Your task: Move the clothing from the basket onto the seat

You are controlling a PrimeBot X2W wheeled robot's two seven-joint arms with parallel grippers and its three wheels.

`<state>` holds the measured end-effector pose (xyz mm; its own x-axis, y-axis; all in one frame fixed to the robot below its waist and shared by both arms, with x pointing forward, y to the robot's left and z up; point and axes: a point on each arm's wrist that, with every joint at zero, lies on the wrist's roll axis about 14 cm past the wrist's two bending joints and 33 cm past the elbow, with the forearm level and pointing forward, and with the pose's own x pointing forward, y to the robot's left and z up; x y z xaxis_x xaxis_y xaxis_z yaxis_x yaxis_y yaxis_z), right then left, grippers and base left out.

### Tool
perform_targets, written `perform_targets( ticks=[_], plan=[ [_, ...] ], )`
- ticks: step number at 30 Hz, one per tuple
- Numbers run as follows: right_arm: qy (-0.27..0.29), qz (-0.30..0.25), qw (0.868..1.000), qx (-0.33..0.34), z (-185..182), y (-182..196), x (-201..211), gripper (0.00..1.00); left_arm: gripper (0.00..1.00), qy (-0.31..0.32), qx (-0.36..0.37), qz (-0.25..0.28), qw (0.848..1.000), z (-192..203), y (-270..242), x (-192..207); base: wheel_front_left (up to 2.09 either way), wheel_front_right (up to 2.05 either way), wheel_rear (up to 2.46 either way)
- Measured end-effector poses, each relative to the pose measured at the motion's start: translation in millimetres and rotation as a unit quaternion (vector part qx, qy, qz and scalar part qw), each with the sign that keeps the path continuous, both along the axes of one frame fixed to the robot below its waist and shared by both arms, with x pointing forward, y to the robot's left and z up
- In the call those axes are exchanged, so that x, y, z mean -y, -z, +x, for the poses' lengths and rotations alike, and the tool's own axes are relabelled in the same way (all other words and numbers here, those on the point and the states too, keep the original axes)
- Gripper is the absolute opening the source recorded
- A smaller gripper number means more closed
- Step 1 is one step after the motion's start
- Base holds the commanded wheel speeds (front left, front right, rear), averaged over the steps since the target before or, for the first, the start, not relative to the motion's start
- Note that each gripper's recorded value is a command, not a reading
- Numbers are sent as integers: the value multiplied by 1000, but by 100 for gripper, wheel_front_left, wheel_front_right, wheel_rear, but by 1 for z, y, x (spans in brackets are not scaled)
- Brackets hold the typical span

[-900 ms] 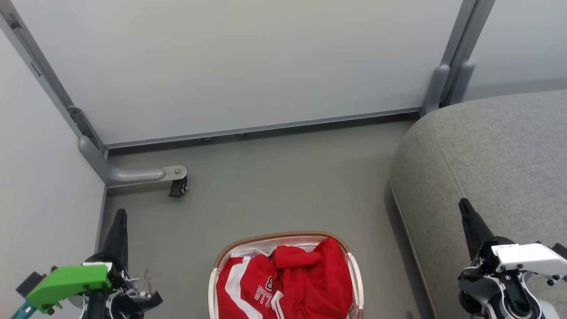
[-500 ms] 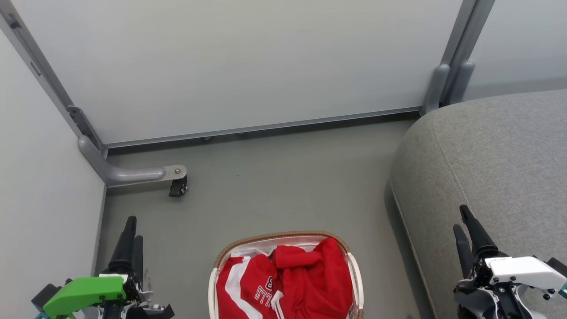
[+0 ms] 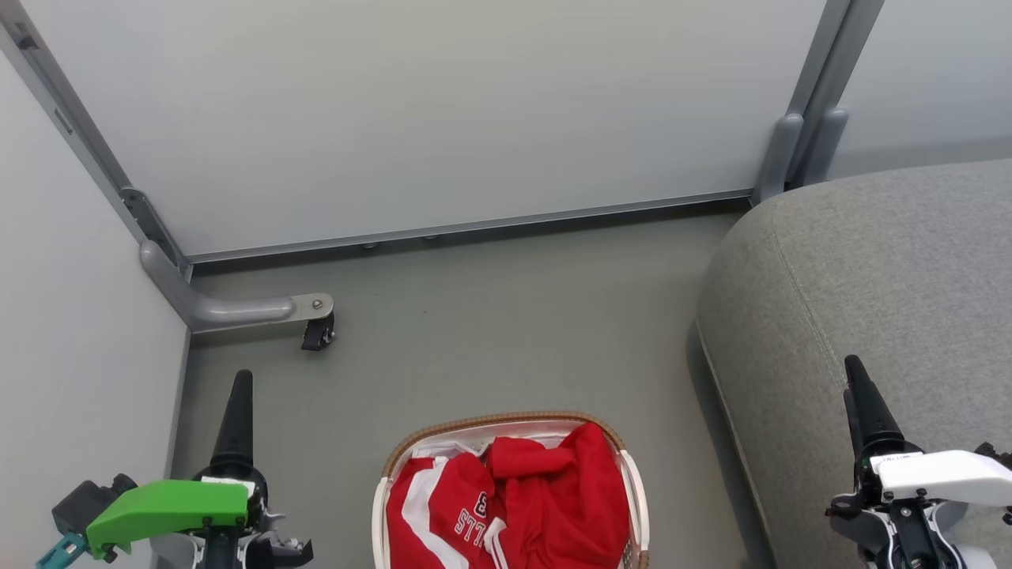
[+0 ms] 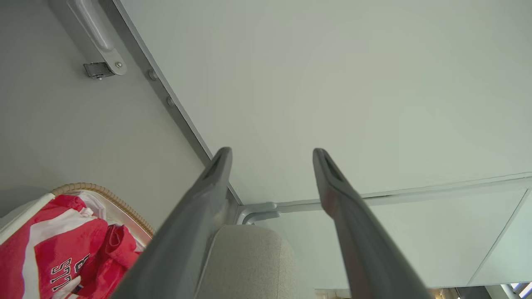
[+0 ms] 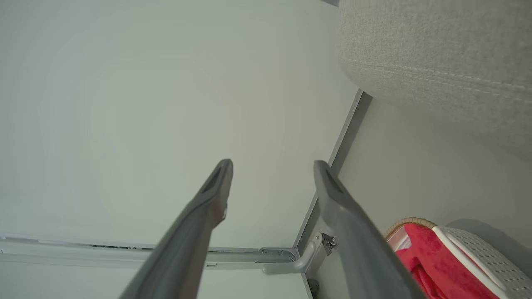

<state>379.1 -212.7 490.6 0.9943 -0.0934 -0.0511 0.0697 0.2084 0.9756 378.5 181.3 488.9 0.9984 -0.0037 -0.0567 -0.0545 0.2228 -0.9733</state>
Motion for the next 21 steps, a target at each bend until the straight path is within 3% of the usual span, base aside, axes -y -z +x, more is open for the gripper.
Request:
perform_targets(
  ticks=[11, 21],
  plan=[
    [-1, -132, 991, 21, 3, -20, 1, 100, 100, 15, 13, 117, 993, 2, -9, 10, 0, 0, 0],
    [-16, -262, 965, 30, 3, -30, -10, 100, 100, 23, 22, 204, 978, 3, -14, 17, 0, 0, 0]
  ],
)
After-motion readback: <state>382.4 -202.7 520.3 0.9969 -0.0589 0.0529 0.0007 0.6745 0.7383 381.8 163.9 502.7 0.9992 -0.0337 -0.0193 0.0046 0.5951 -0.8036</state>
